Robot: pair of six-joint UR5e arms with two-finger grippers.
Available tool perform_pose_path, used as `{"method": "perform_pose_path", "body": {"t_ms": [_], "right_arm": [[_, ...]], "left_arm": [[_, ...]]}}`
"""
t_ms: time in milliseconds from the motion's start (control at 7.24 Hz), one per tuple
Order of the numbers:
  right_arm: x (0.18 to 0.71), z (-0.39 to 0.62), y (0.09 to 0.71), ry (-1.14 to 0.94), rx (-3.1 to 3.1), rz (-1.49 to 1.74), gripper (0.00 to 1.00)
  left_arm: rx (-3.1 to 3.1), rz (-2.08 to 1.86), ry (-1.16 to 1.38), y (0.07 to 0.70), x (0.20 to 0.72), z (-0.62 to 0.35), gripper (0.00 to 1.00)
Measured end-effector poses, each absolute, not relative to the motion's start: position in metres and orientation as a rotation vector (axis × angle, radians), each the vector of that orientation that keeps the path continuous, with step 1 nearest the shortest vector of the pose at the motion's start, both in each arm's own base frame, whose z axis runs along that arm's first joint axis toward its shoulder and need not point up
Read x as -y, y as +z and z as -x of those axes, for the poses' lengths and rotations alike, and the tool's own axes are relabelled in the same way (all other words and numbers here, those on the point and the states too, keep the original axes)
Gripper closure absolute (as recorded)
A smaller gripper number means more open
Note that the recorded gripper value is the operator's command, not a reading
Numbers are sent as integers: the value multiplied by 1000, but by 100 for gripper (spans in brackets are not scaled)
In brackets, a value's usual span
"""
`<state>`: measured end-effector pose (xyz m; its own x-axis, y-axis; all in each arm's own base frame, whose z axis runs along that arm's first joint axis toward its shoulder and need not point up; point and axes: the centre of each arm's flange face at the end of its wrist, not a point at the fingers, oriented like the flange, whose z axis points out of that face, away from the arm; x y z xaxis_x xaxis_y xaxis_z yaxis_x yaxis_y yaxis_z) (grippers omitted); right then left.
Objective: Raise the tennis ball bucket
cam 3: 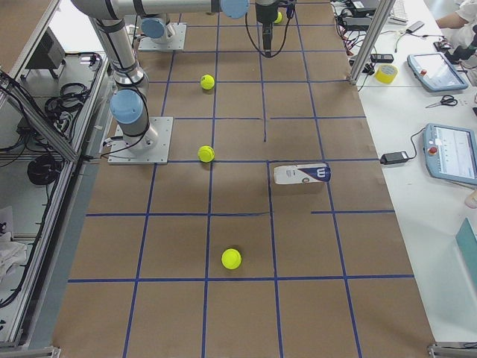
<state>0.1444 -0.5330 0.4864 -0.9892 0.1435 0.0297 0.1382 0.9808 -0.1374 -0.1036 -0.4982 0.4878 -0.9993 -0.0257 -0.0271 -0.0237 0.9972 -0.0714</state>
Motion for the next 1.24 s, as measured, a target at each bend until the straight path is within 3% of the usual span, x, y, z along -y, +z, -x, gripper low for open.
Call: {"method": "perform_pose_path", "body": {"t_ms": [415, 1244], "right_arm": [[584, -46, 442, 169, 3066, 347, 0], [659, 148, 282, 148, 3052, 157, 0]], "left_arm": [[-3111, 39, -110, 488, 498, 103, 0], [-3111, 43, -110, 488, 498, 102, 0]]}}
